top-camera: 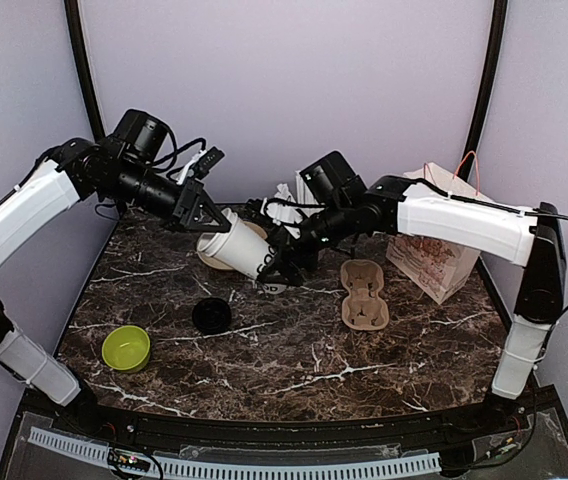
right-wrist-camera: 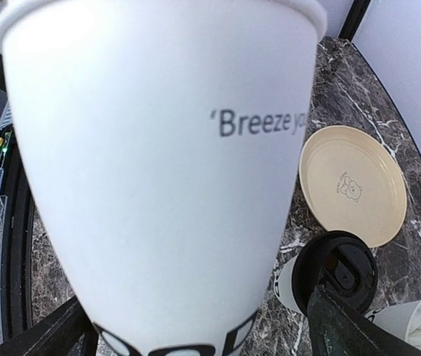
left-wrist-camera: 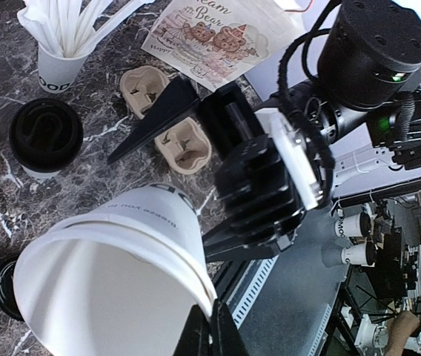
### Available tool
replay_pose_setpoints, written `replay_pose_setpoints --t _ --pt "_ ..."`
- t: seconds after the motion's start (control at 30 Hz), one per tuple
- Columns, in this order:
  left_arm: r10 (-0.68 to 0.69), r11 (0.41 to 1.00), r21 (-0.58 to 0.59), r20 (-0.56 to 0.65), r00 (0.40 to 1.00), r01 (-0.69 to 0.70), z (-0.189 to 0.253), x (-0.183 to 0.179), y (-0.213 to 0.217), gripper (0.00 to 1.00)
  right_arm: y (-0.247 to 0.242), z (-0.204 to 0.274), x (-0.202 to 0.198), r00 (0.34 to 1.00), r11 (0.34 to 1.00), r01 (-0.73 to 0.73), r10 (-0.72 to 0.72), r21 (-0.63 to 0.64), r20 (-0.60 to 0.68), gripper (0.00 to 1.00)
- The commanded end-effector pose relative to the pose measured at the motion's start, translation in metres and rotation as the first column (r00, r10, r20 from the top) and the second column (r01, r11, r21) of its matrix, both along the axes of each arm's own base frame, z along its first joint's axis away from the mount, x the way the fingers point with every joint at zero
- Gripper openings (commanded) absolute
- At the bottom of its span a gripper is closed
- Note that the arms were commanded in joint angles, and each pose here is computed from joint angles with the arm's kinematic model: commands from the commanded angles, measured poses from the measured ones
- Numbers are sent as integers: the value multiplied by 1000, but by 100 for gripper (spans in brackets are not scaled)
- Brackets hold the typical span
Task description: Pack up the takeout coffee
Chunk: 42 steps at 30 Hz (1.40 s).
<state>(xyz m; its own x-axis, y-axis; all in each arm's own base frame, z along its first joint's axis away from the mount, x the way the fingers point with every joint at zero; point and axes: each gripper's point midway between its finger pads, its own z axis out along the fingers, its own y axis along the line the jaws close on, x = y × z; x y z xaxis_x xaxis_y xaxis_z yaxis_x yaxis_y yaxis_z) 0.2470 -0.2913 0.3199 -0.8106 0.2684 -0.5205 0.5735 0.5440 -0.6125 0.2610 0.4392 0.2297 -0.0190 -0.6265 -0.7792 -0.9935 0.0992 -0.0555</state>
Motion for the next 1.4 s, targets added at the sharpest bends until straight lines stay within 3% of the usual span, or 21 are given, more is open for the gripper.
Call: replay_pose_setpoints --t 0.0,0.07,0.17,0.27,0.8,0.9,0.97,1.03,1.1,1.2,1.37 --pt "-70 989 -128 4 998 70 27 -20 -7 0 18 15 -6 999 997 -49 48 65 9 99" --pt "-76 987 -145 -1 997 75 28 -20 -10 0 21 13 -12 997 995 -77 79 69 -17 96" --pt "-74 988 -136 0 997 73 26 -18 -10 0 19 4 -18 993 994 -104 106 46 -45 82" --pt "-61 991 -121 13 998 62 28 -16 -8 0 8 -4 -25 992 993 -117 118 31 -47 74" --pt "69 997 -36 147 987 -65 68 -8 25 0 -77 -58 -41 987 996 -88 85 -15 -138 67" --pt "125 989 57 158 979 -136 54 2 38 0 -83 -58 -43 985 996 -85 84 -5 -150 68" --pt "193 950 207 194 962 -232 28 21 58 0 -86 -52 -47 984 996 -92 92 8 -150 69" --pt "254 856 395 238 938 -332 -5 39 86 0 -90 -46 -52 983 994 -104 106 20 -151 69" --pt "288 716 568 289 913 -406 -37 54 121 0 -93 -35 -60 980 992 -120 125 41 -152 69" --pt "334 575 692 288 897 -436 -73 70 161 0 -98 -17 -73 976 985 -149 160 88 -146 70" --pt "379 520 756 212 901 -397 -130 93 190 0 -104 11 -92 966 970 -193 214 147 -146 74"
